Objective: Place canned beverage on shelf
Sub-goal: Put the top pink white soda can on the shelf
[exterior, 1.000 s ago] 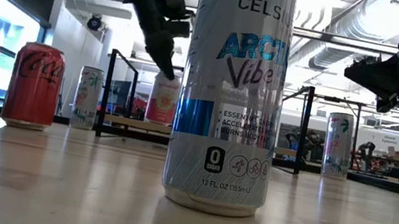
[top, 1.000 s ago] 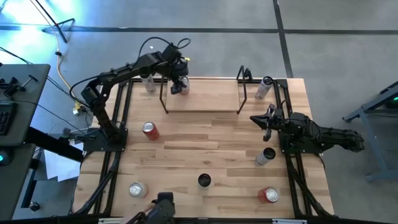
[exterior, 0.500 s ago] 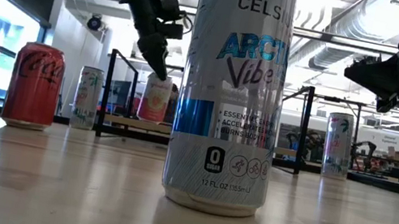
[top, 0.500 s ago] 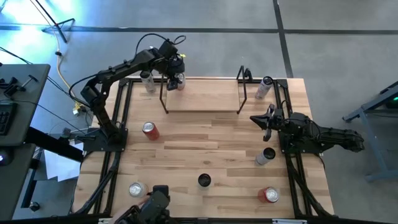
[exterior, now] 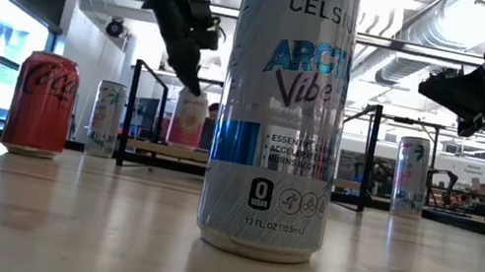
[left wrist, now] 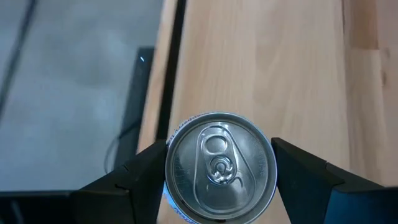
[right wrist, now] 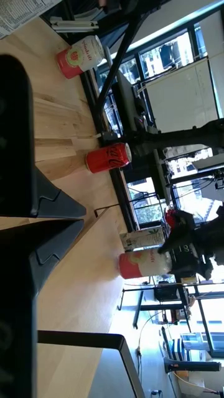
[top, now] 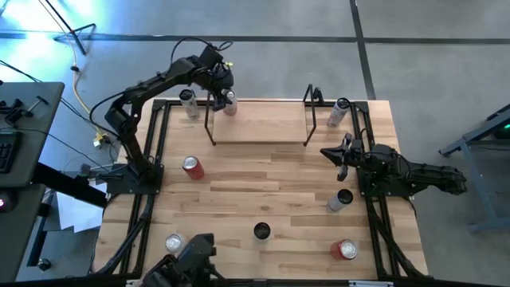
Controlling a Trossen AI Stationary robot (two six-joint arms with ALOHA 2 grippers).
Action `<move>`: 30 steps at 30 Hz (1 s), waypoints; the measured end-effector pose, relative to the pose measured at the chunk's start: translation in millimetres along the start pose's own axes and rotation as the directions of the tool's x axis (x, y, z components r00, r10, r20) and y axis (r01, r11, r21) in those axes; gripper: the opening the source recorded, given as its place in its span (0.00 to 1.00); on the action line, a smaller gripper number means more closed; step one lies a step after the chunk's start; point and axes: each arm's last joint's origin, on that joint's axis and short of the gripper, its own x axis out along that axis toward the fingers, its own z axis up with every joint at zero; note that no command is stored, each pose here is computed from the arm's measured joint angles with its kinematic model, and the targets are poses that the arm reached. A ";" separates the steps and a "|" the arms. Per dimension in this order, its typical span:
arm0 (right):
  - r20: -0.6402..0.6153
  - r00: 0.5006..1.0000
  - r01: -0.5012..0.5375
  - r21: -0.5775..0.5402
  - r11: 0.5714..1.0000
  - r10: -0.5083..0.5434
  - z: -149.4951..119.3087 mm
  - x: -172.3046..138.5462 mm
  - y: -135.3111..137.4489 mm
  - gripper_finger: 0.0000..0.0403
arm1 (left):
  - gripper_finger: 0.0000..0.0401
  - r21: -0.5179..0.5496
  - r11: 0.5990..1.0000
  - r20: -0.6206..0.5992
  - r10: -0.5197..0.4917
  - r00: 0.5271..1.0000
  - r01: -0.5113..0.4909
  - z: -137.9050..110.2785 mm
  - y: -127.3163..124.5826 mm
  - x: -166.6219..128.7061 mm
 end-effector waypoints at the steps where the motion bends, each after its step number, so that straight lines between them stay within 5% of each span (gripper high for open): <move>1: 0.000 1.000 0.000 0.000 1.000 0.000 -0.1 0.0 0.0 0.00 | 0.59 0.002 1.000 0.003 0.002 1.000 -0.002 0.4 0.8 1.6; 30: 0.000 1.000 0.000 0.000 1.000 0.000 -0.1 0.0 0.0 0.00 | 0.67 -0.087 0.993 -0.013 0.074 0.997 -0.075 2.6 4.9 6.9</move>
